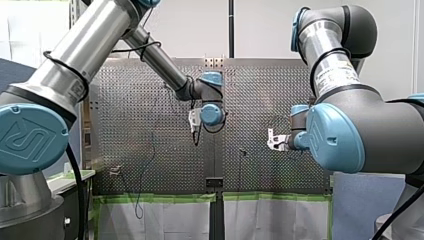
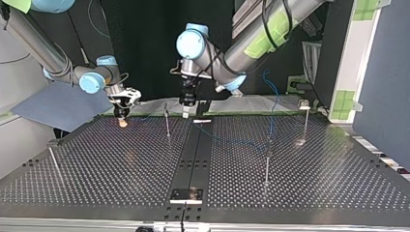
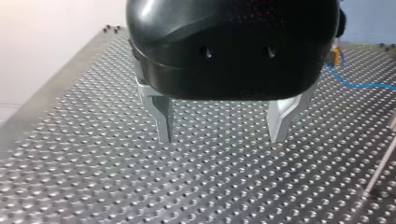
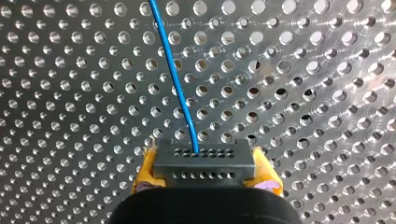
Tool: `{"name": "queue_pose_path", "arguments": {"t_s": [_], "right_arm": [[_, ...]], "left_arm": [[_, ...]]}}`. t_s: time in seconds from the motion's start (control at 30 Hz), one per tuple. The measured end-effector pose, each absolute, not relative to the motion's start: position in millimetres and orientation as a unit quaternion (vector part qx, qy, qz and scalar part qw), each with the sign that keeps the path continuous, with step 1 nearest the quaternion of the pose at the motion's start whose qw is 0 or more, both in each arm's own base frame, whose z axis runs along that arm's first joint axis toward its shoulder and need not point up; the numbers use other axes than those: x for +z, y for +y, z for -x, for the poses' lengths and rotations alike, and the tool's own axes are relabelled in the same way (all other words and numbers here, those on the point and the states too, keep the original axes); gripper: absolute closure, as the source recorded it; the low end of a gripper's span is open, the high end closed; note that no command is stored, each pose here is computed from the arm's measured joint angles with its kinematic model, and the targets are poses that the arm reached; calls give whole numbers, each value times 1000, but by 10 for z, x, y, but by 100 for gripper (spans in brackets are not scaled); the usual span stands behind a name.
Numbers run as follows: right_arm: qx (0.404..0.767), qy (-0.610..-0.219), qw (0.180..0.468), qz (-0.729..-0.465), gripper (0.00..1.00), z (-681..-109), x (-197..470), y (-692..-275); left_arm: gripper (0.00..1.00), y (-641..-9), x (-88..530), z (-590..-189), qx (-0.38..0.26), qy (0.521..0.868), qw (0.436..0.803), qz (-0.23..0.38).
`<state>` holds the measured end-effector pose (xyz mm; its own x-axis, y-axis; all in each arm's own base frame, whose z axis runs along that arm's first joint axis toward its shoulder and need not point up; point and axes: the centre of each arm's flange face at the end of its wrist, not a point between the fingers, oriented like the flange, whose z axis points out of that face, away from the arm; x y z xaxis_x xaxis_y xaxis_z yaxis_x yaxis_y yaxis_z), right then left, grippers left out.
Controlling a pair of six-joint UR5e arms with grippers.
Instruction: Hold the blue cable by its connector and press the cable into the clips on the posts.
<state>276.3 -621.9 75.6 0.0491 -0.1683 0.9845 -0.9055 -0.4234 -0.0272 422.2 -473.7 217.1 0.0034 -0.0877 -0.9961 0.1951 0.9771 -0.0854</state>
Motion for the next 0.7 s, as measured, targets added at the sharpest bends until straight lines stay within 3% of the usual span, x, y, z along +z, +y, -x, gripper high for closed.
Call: {"name": "queue_pose_path", "arguments": {"t_s": [0.7], "right_arm": [[548, -417, 341, -640, 100, -2735, 786, -6264]], "left_arm": [[0, -4258, 2549, -3562, -123, 694, 709, -19]]}}
